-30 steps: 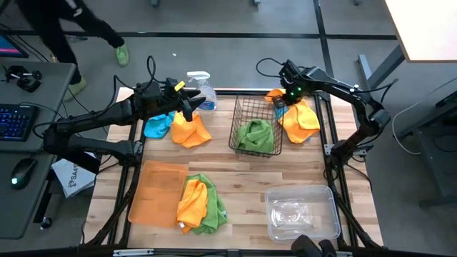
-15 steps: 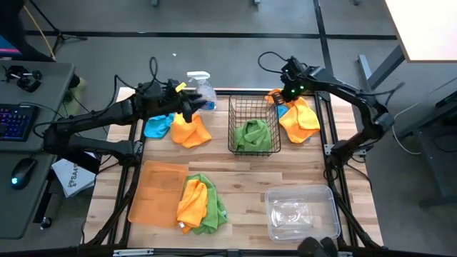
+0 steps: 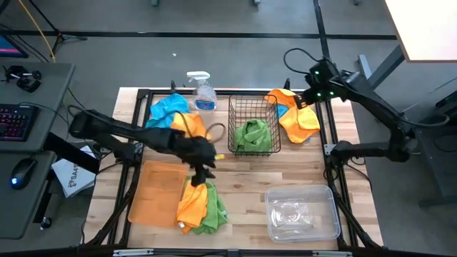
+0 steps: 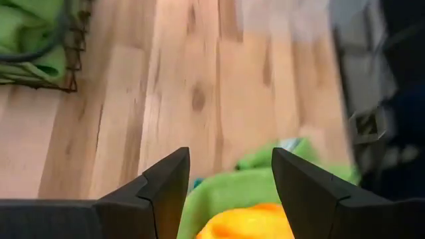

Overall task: Sort microfiber towel by color & place in baskets
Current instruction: Put the green microfiber cloth into the mesh basket

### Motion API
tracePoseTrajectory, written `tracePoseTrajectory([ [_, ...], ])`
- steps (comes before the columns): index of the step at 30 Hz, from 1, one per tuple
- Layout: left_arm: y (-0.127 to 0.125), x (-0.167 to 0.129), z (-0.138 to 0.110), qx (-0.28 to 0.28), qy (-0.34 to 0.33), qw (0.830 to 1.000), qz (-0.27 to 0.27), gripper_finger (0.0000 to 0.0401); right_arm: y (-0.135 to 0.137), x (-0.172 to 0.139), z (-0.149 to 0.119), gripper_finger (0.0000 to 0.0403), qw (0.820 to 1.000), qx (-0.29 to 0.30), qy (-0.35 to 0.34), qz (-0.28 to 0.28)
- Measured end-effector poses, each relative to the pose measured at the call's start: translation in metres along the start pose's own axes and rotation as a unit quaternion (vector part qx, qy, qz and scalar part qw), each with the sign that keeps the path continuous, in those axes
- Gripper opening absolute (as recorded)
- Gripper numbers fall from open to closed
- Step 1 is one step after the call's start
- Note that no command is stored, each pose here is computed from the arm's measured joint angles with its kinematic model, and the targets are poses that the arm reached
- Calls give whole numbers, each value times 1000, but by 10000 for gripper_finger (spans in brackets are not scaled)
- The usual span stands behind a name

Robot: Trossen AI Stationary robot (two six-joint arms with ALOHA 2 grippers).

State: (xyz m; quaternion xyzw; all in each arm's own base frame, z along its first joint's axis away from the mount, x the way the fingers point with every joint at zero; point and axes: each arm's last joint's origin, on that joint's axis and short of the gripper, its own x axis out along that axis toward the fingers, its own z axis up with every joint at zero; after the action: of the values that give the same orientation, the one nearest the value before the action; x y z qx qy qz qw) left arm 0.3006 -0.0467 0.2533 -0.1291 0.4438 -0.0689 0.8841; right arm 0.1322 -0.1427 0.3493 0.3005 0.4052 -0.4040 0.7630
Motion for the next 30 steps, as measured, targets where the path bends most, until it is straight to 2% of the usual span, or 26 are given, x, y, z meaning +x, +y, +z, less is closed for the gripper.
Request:
tracePoseTrajectory([
  [3,0,22,3,50,53,997,8,201,-1,-9,-4,0,1000,0,-12,3],
  [7,6,52,14,96,80,992,-15,201,-2,-11,-6,0,1000,-7,-16,4],
  [13,10,86,6,168,137,975,-41,201,-2,-11,-6,0,1000,-17,-13,3],
  [20,-10,111,-12,303,168,935,-76,201,-2,-11,-6,0,1000,-20,-13,3],
  [24,-11,124,-20,312,189,927,-81,201,-2,-11,-6,0,999,-30,-13,3],
  [30,-7,139,-28,283,211,932,-75,200,-2,-11,-6,0,999,-31,-14,3],
])
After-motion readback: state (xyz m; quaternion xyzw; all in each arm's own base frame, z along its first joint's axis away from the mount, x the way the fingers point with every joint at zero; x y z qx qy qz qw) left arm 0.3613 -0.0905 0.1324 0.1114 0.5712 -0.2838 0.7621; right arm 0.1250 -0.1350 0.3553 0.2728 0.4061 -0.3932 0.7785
